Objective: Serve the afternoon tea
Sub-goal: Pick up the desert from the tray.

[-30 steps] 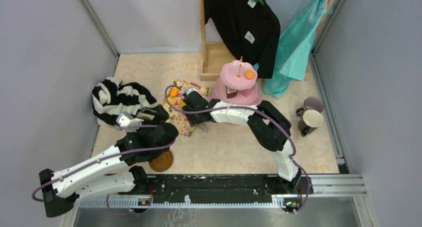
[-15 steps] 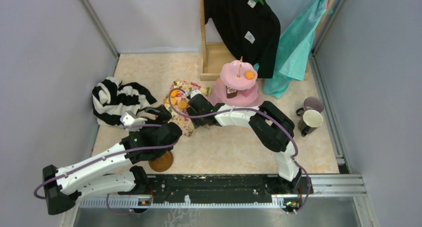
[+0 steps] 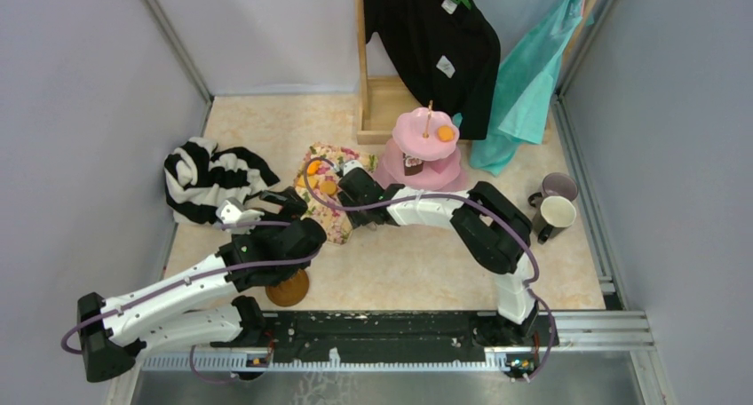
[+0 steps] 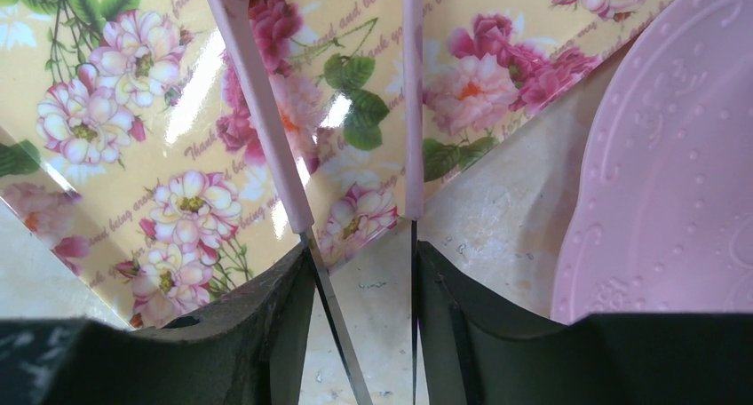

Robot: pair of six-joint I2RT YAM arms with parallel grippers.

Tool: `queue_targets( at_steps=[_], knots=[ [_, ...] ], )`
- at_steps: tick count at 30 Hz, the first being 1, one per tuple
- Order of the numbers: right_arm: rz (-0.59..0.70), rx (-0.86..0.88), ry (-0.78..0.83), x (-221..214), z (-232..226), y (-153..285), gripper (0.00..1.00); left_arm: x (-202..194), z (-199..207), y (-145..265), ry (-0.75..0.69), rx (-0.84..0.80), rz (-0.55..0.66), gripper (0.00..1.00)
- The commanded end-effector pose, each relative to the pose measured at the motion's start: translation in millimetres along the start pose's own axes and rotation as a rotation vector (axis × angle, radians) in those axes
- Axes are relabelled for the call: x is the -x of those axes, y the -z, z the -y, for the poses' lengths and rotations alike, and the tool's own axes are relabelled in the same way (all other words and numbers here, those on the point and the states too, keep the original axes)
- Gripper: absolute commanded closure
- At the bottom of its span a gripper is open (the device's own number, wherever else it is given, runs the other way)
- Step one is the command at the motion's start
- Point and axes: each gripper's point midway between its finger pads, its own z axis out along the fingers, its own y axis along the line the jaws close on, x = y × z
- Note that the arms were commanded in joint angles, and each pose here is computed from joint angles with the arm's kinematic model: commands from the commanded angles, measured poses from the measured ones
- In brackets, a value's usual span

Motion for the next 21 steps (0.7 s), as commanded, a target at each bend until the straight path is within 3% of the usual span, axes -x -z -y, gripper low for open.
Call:
queue_targets(
  at_steps=[1,21],
  knots=[
    [0.098,0.001,-0.022,40,2,24,0.56,15,7,-1,0.069,-0.007,0.050,0.04],
    [0.087,0.019,0.007,58,-8,21,0.57,17,10,-1,0.078,-0.009,0.056,0.03]
  ],
)
